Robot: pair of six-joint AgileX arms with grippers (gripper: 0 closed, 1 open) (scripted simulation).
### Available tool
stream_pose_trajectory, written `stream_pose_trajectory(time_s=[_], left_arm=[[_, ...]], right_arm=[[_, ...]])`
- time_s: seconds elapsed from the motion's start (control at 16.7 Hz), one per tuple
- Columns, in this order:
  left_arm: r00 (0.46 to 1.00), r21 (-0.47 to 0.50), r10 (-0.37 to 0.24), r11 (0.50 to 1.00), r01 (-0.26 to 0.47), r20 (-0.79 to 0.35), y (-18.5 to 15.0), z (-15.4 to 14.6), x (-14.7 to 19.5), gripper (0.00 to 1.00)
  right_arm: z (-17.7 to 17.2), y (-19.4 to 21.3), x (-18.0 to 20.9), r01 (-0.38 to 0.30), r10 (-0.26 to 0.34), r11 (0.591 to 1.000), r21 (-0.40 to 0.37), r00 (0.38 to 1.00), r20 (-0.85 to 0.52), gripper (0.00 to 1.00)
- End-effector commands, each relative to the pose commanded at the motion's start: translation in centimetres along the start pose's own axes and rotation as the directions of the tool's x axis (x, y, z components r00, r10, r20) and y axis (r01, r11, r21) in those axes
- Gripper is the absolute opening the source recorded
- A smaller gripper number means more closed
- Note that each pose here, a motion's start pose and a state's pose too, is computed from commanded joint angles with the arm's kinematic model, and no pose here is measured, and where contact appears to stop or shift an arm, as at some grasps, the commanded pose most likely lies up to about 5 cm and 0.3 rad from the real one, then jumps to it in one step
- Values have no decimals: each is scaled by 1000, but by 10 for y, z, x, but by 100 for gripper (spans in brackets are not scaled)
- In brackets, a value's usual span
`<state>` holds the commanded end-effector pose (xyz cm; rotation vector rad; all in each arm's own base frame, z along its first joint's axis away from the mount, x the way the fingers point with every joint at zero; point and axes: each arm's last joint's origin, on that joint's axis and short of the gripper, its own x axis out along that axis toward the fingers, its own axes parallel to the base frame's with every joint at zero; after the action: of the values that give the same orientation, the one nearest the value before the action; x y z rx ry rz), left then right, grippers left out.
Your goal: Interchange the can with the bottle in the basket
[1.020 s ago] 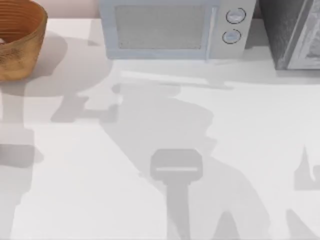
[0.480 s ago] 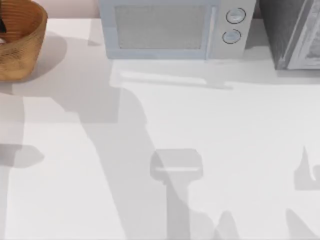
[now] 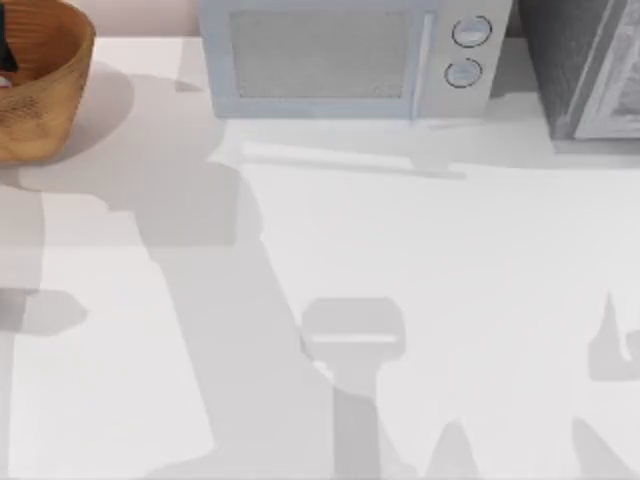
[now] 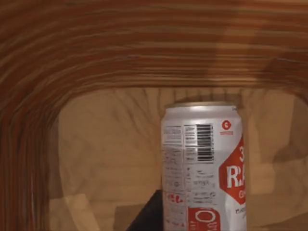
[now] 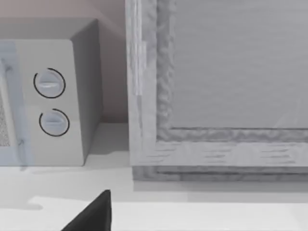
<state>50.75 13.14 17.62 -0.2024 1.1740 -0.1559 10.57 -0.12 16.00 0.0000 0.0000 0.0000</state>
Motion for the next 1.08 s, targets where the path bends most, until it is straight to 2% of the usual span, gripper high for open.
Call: stream_pose_trajectory(time_s=[0.18, 0.42, 1.08], left_arm=[[999, 28, -2, 1000, 1, 39, -11, 7, -13, 100], [1000, -1, 0, 1000, 0, -1, -3, 2, 8, 100], [1000, 0, 0, 1000, 0, 0, 0, 0, 59, 100]], right_arm=[[0, 0, 0, 0, 0, 1000, 0, 1000, 0, 100], [0, 0, 0, 0, 0, 1000, 0, 1000, 0, 100], [0, 0, 0, 0, 0, 1000, 0, 1000, 0, 100]])
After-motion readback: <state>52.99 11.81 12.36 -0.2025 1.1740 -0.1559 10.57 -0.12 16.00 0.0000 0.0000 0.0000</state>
